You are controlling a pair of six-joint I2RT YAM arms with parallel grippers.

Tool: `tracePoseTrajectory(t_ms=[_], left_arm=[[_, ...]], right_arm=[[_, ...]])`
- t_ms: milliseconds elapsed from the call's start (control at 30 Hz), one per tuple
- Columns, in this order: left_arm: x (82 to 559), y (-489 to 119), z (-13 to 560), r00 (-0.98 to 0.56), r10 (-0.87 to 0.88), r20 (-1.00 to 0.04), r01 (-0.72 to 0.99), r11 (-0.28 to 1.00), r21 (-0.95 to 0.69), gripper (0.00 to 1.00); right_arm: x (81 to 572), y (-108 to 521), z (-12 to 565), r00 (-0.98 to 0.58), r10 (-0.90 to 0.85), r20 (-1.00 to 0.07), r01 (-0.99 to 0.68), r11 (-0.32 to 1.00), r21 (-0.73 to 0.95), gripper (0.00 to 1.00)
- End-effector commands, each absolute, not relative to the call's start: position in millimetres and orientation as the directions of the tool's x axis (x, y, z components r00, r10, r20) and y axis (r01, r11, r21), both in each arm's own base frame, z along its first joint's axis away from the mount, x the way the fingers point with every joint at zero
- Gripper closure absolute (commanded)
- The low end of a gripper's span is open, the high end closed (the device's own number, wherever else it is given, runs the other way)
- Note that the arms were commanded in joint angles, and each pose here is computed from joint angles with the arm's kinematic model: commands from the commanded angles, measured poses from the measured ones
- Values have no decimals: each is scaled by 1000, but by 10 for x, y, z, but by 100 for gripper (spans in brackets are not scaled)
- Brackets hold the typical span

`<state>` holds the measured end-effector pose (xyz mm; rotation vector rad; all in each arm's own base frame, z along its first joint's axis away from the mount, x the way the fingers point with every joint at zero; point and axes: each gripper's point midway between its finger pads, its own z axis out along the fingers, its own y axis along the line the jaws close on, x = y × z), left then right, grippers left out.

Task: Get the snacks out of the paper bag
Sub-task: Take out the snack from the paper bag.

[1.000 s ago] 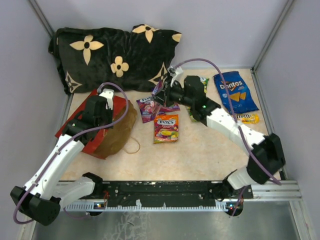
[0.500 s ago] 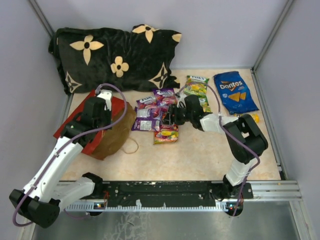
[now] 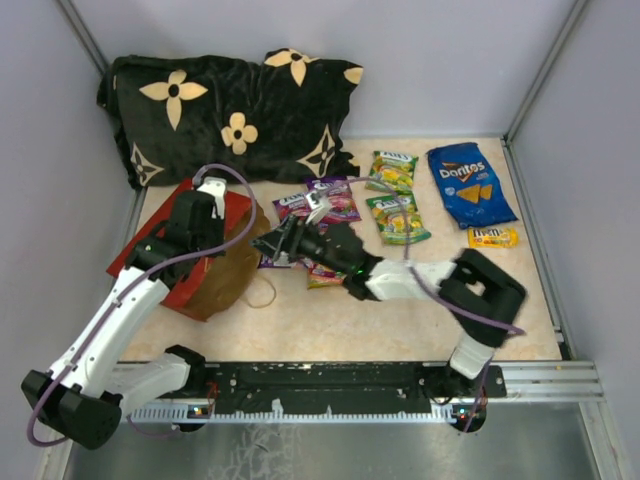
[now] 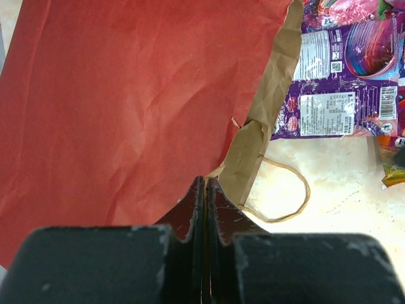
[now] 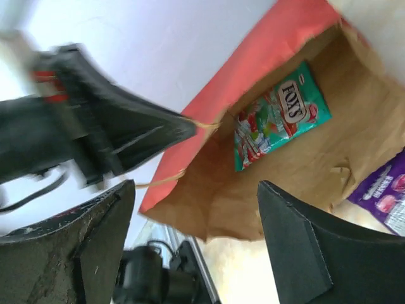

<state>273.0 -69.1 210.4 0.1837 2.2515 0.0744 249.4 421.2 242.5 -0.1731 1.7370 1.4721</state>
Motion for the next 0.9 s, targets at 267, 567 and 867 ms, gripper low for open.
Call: tracePoseTrajectory(t_ms=[267, 567, 867], left_arm=[[2720, -767, 2361, -614, 150, -775, 136, 987, 83, 95], [2633, -902, 2231, -652, 157, -742, 202, 979, 30, 96], [2564, -1050, 2252, -661, 160, -733, 269, 963, -32, 97]], right_arm=[[2614, 5555, 1425, -803, 588, -94, -72, 62, 996, 28], [2728, 6012, 900, -784, 619, -48, 167, 284, 944, 25], [2794, 6073, 420, -764, 640, -84, 239, 402, 884, 32]])
